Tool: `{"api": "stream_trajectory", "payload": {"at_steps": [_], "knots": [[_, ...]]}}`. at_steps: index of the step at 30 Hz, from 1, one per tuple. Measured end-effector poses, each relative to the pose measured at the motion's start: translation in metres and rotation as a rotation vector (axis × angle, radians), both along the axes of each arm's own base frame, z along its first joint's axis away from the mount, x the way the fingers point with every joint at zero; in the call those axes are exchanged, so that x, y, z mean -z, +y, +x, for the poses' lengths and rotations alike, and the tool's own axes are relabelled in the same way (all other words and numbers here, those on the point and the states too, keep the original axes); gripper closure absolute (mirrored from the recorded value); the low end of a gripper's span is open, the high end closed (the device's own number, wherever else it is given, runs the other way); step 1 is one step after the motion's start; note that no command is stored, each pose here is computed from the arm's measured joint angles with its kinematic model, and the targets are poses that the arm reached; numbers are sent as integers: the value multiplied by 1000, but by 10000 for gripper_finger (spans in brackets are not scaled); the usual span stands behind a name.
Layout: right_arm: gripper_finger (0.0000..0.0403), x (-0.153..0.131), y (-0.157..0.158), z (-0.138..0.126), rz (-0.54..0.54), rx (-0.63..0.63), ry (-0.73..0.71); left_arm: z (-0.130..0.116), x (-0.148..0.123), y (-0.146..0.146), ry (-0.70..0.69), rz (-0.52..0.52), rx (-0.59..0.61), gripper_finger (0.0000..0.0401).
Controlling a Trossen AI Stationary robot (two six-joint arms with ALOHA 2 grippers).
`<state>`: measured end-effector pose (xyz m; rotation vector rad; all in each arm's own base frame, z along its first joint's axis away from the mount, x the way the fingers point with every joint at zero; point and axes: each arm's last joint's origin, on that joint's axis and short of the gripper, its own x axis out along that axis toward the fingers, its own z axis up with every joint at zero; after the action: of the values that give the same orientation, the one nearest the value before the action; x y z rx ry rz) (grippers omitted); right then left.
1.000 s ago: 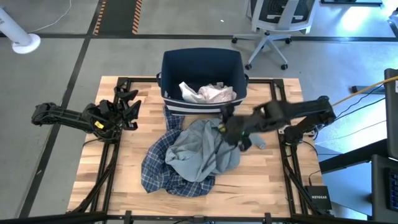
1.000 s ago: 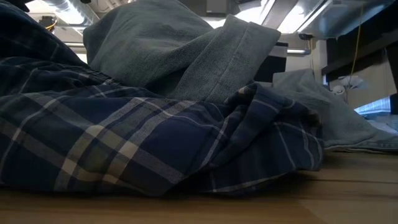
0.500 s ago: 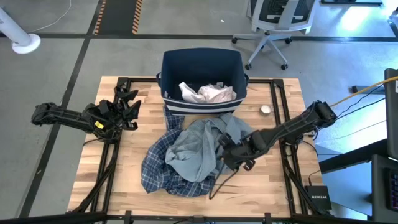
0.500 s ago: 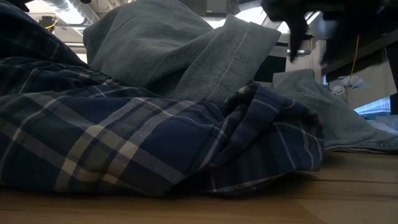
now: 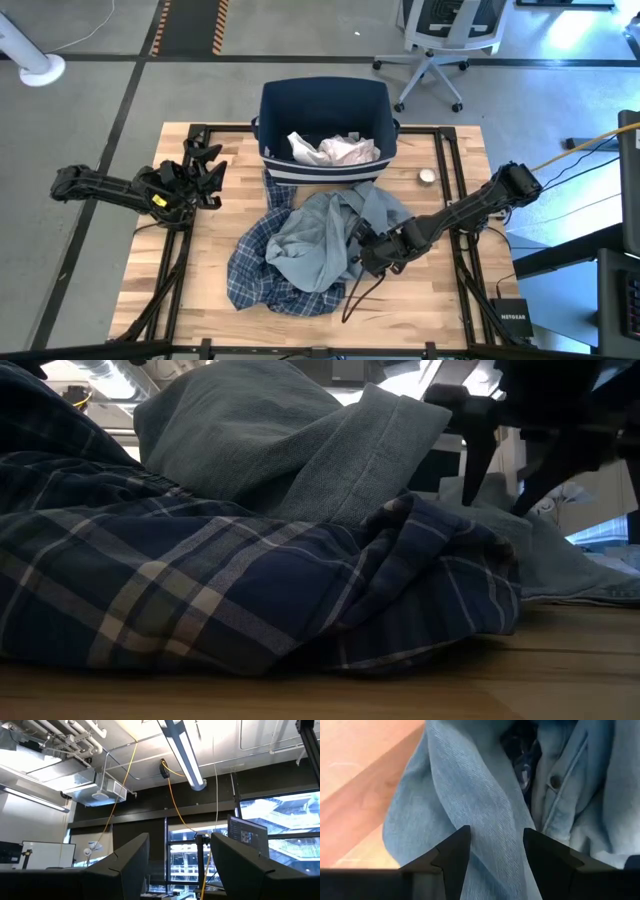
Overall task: Sort clothes
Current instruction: Put the blue long sleeve shirt into the blue laundry bin
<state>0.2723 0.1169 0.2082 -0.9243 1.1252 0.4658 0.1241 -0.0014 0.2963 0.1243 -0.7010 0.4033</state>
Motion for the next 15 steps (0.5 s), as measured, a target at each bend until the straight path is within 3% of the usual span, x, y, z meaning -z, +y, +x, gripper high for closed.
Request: {"api": "stream_trajectory", "payload": {"at_steps": [4, 10, 15], "knots": [[240, 0, 0, 0, -4, 3, -5, 0, 0, 0, 0, 0, -1, 193], [381, -4, -1, -1, -14, 4, 12, 0, 0, 0, 0, 0, 0, 193], [369, -43, -2, 0, -42, 64, 4, 0, 0, 0, 0, 0, -1, 193]]}}
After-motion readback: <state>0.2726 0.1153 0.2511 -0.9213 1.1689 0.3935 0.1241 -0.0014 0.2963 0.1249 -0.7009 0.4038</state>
